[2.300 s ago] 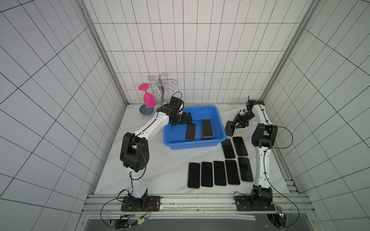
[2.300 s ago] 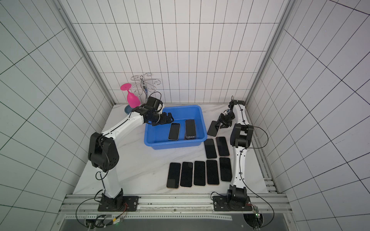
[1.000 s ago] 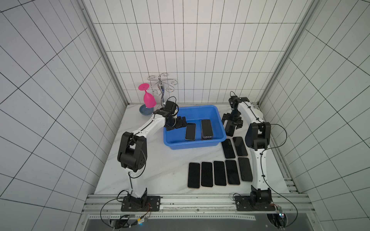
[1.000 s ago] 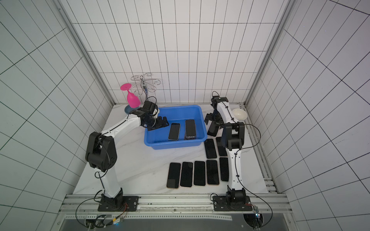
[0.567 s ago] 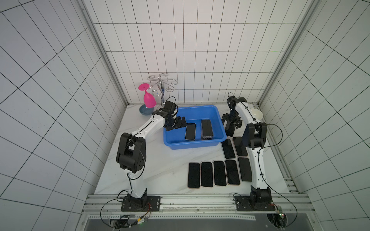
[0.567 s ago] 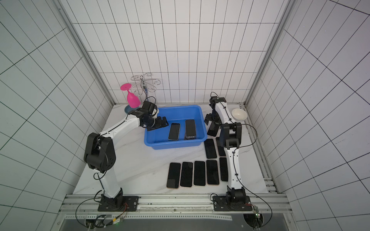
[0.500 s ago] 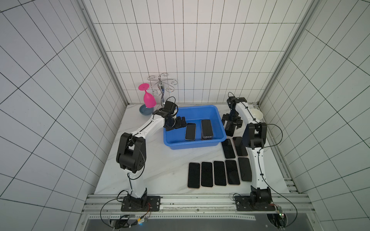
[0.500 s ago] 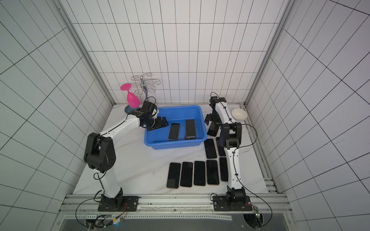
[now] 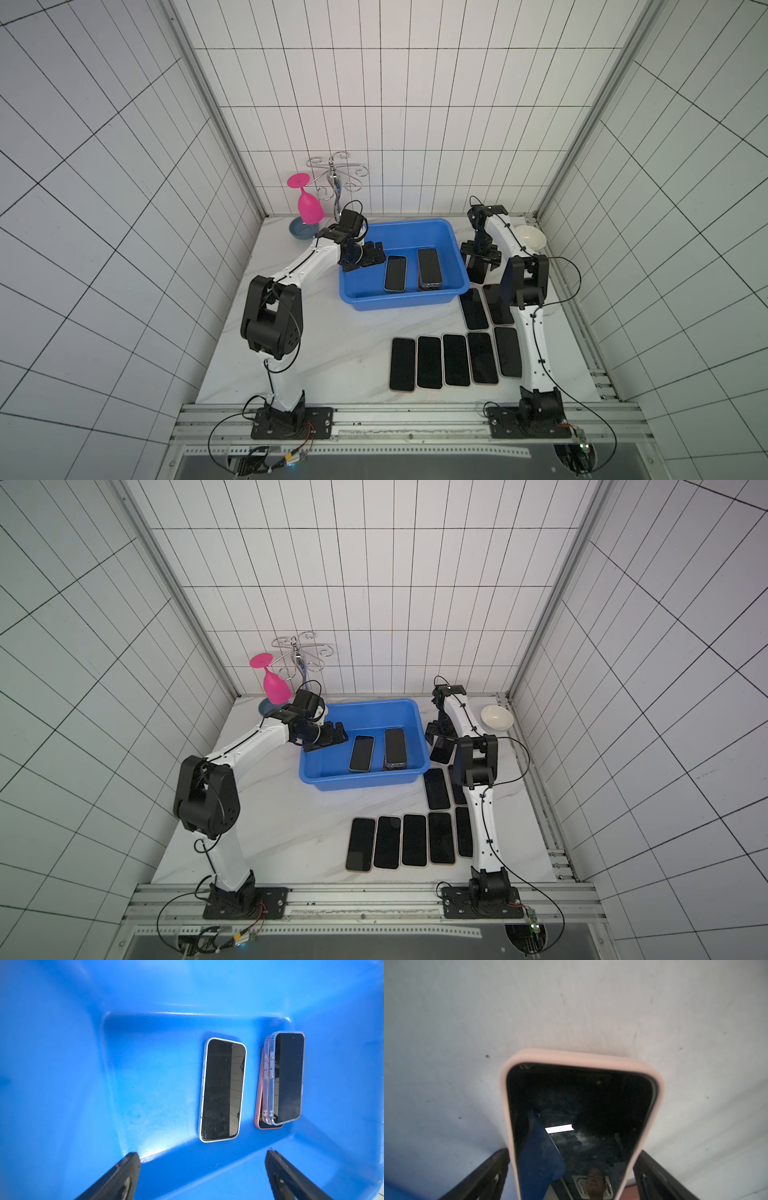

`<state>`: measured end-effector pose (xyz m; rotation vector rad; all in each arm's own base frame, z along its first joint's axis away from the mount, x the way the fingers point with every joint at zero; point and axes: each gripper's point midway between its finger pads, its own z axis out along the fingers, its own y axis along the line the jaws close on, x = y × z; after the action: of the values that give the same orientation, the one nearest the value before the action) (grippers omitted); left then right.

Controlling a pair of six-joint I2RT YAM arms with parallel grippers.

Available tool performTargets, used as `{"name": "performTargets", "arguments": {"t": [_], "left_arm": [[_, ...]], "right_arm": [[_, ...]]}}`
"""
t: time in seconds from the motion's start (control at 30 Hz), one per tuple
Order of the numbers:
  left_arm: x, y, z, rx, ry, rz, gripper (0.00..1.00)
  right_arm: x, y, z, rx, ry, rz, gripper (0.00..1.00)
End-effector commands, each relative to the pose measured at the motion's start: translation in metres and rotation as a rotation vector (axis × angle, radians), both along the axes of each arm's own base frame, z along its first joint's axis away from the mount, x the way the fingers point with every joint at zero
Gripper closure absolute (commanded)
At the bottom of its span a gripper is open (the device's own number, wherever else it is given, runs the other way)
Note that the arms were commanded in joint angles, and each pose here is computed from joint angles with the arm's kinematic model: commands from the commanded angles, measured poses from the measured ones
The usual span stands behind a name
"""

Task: Take the phone out of the storage box
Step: Place the phone at the center of the board.

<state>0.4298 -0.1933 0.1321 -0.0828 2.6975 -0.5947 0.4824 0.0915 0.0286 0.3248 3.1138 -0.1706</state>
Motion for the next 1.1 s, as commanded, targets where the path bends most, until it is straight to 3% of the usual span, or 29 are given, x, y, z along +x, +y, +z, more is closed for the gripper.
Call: {"name": "performTargets", "arguments": {"t": [0.0,0.23,0.63,0.87,1.07], "left_arm": [[0.000,0.008,0.006,0.013,-0.021,0.017,0.02],[0.001,0.011,0.004,0.015,-0.014,0.025,0.02],[0.001,0.011,0.002,0.021,-0.006,0.024,0.02],[-0.002,0.012,0.001,0.022,0.001,0.023,0.02],[-0.005,0.014,-0.003,0.030,0.010,0.030,0.02]], "right_arm": [[-0.007,-0.004,-0.018,-0.033,0.061,0.029,0.08],[0.011,-0.002,-0.008,-0.039,0.004,0.137,0.18],[0.056,0.002,0.024,-0.040,-0.190,0.302,0.16],[0.052,-0.016,0.014,-0.063,-0.142,0.369,0.12],[0.041,-0.026,0.014,0.029,-0.115,0.270,0.11]]}}
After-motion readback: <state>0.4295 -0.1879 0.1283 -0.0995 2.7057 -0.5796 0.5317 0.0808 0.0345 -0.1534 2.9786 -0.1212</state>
